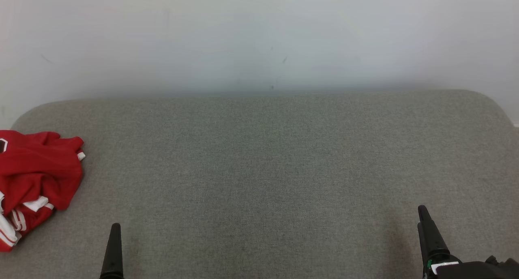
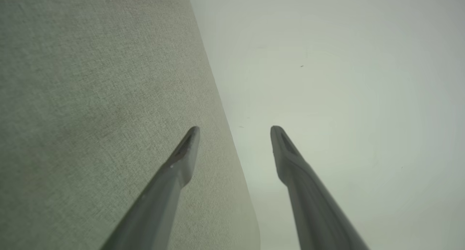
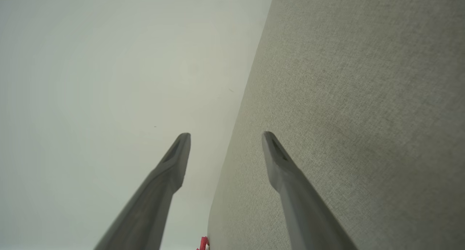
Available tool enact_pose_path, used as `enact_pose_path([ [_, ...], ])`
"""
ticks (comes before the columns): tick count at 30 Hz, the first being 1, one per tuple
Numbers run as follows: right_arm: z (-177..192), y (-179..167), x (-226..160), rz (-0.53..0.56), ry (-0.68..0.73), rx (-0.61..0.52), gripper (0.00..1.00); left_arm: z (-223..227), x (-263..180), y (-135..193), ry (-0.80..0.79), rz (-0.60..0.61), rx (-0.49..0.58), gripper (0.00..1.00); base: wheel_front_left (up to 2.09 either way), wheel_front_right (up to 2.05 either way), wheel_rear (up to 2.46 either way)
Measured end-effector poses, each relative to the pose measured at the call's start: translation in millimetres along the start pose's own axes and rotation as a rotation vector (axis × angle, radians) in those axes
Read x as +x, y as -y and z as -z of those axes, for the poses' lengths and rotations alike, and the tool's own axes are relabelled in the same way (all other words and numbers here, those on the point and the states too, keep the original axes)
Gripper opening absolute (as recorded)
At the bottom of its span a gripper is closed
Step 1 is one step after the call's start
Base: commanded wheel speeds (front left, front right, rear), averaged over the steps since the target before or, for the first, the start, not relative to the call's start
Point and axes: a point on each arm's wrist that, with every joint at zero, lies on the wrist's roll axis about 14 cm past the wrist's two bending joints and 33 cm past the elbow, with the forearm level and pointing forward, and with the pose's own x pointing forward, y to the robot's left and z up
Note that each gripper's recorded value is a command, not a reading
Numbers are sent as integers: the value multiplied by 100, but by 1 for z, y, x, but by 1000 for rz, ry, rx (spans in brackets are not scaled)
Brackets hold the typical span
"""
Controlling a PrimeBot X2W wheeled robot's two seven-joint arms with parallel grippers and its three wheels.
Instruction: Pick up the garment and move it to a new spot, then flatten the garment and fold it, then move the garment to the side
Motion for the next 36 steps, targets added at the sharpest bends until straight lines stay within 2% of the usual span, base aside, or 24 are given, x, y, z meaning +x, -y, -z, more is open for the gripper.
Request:
enact_pose_path([
  [7, 3, -4, 1, -12, 0, -119, 100, -2, 1, 6, 13, 7, 141, 100, 0, 0, 0],
  [17, 4, -15, 4, -44, 11, -302, 100, 1, 1, 7, 9, 4, 434, 100, 0, 0, 0],
  [36, 12, -19, 2, -79, 10, -700, 100, -10, -1, 12, 56, 15, 794, 100, 0, 0, 0],
])
